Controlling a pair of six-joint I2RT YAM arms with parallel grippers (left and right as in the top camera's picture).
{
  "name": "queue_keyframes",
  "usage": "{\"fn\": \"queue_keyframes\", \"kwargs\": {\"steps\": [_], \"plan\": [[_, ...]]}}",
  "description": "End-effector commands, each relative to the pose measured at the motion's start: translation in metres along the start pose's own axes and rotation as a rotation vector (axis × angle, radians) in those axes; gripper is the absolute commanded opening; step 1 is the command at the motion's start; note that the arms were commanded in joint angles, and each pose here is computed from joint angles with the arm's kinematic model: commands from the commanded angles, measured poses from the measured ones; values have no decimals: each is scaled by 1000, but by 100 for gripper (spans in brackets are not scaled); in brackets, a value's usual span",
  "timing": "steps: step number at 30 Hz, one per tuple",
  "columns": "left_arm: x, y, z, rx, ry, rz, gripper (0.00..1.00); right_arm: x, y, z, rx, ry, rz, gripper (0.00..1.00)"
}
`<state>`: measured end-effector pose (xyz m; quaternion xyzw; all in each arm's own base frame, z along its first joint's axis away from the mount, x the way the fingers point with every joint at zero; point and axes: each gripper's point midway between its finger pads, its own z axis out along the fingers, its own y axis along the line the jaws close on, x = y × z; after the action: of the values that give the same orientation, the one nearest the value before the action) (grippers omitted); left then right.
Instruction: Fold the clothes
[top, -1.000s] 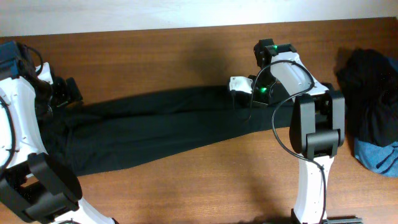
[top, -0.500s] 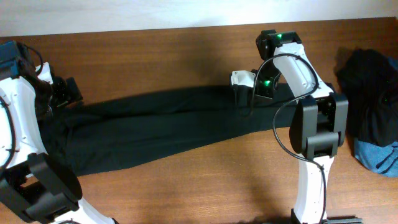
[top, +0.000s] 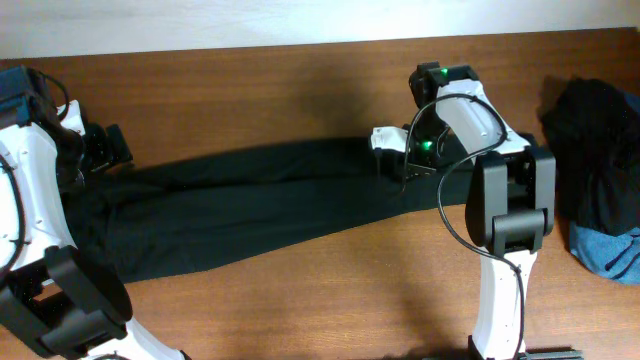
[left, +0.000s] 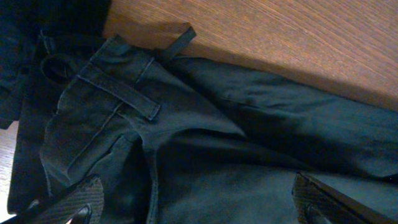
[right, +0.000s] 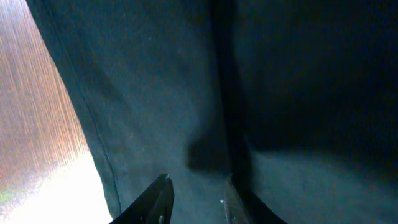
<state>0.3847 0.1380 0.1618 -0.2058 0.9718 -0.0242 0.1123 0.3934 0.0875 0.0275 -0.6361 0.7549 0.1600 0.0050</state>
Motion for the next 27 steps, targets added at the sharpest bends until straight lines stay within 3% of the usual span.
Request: {"fn": "queue_keyframes", "kwargs": {"steps": [1, 12, 14, 15, 20, 22, 26, 27], "plan": [[-2, 0, 3, -3, 2, 6, 96, 0, 4, 8, -17, 2, -10, 32], [-2, 0, 3, -3, 2, 6, 96, 1, 4, 14, -20, -4, -9, 33], [-2, 0, 3, -3, 2, 6, 96, 1, 1, 17, -8, -7, -12, 54], [-2, 0, 3, -3, 0, 6, 96, 1, -2, 19, 6, -10, -16, 59], [-2, 0, 3, -3, -1, 6, 96, -1, -10, 24, 38, -20, 4, 59], [-2, 0, 3, -3, 0, 5, 96, 0, -10, 24, 38, -19, 5, 46], [-2, 0, 3, -3, 0, 6, 96, 1, -8, 23, 29, -13, 8, 5], [-2, 0, 3, -3, 0, 6, 96, 1, -6, 22, 23, -11, 9, 4]]}}
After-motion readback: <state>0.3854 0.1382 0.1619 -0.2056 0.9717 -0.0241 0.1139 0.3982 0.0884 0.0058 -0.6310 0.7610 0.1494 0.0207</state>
